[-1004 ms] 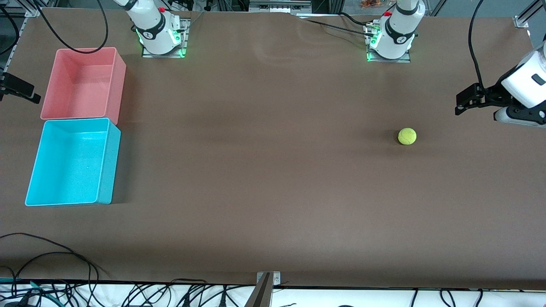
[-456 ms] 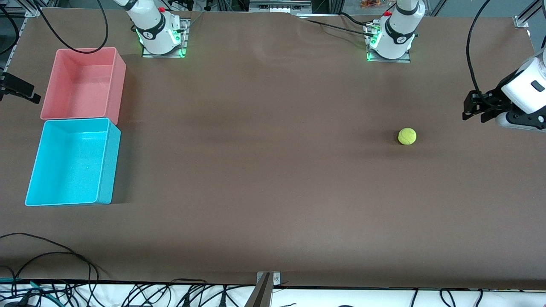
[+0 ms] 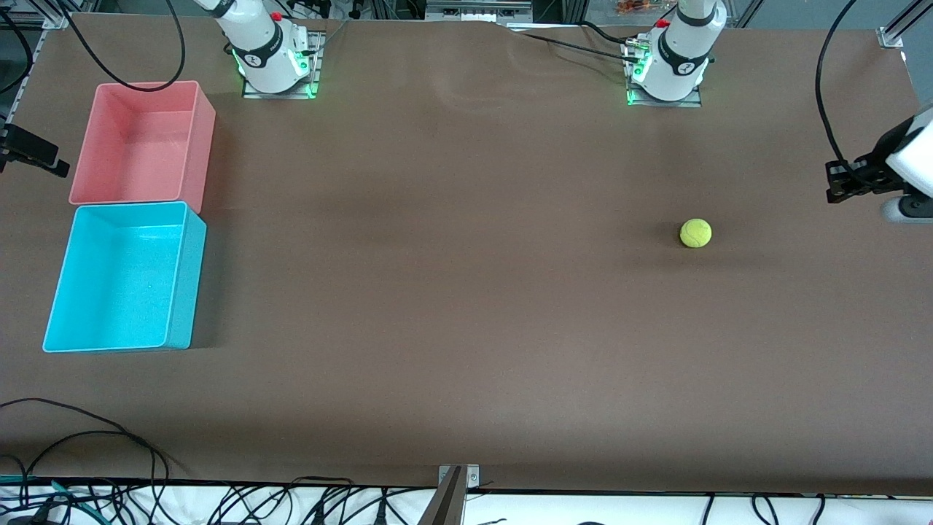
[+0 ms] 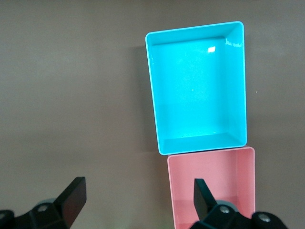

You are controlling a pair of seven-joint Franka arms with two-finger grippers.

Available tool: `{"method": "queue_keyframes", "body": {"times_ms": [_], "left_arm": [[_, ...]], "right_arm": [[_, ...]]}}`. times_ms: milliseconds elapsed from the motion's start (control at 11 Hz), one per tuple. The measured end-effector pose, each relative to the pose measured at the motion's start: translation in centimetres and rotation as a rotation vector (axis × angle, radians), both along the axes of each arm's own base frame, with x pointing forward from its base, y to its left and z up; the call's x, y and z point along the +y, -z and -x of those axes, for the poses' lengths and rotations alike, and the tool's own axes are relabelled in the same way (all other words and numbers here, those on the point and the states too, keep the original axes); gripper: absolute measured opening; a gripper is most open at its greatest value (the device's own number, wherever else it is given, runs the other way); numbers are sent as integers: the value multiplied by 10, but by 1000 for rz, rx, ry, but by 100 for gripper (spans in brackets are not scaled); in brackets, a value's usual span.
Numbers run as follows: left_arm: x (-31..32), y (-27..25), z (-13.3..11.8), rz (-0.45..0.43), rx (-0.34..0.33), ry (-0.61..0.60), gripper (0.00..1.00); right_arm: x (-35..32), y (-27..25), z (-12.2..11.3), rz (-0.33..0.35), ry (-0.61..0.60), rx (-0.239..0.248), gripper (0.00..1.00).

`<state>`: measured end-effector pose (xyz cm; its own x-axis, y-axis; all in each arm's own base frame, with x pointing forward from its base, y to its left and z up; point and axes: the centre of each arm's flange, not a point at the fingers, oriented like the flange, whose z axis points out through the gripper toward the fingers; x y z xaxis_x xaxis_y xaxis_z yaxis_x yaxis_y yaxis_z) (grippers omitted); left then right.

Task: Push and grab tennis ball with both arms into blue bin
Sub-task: 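Move the left gripper down beside the tennis ball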

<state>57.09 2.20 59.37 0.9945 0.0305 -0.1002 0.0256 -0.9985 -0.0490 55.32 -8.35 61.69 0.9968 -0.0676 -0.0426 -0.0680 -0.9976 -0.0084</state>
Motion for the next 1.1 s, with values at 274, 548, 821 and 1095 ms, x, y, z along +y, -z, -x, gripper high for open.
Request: {"method": "queue_keyframes", "body": {"times_ms": [274,548,821,1095], "left_arm": [[27,21,-2,-17,41,-378,1],[28,38,-3,-43,76,-806,1],[27,64,-7,-66,60,-995,1],[31,139,-2,-66,26,-1113,1]], "right_arm": [[0,0,0,0,0,0,100],[0,0,0,0,0,0,100],[0,0,0,0,0,0,100],[0,0,0,0,0,0,100]]}}
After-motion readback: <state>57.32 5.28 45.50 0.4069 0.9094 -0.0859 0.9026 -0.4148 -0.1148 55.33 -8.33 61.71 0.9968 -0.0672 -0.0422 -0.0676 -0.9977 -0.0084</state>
